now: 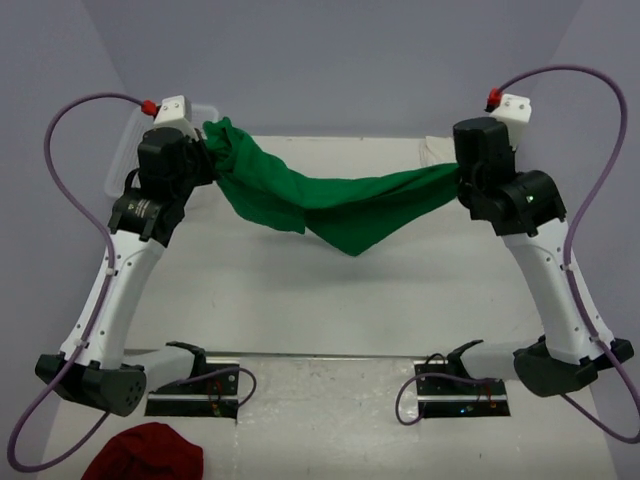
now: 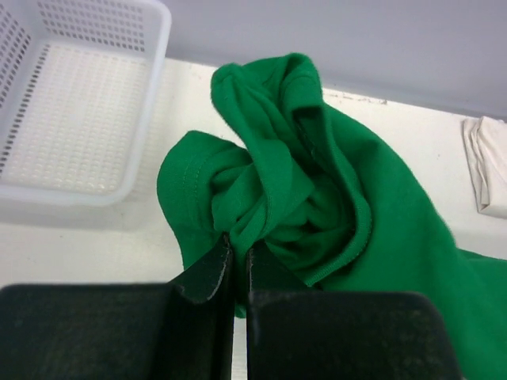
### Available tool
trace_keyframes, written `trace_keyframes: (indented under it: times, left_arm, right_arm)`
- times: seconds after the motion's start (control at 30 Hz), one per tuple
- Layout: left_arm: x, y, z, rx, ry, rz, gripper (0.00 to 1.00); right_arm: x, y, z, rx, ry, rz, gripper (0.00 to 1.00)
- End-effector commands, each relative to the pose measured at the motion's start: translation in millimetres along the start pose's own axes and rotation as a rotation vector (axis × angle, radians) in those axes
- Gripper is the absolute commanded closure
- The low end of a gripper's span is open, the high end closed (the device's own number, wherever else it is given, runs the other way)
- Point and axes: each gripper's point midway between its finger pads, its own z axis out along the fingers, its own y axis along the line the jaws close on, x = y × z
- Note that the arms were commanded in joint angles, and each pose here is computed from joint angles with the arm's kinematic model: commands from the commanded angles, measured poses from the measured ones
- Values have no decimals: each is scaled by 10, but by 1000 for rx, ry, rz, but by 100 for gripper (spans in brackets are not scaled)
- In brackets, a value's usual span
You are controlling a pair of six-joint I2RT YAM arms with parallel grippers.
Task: Fold and stack the t-shirts
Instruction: Flatten out the tshirt
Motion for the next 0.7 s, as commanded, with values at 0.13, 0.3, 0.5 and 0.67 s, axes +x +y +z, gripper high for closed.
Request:
trace_keyframes:
  times: [0.13,0.3,0.5,0.67]
  left_arm:
    - [-289,124,-540,-23,-72,88,100]
    - [-217,43,-718,44,-55,64,100]
    - [255,27,-580,81,68,46,100]
    - [324,79,-646,70,59,33,100]
  right_arm:
    - [-524,-153,-136,-76,-118,3,100]
    - [-397,-118,-162,-114,-86,18,100]
    - [-88,-60,-70,-128,-27,-4,100]
    - [56,-41,-88,-139,4,-18,100]
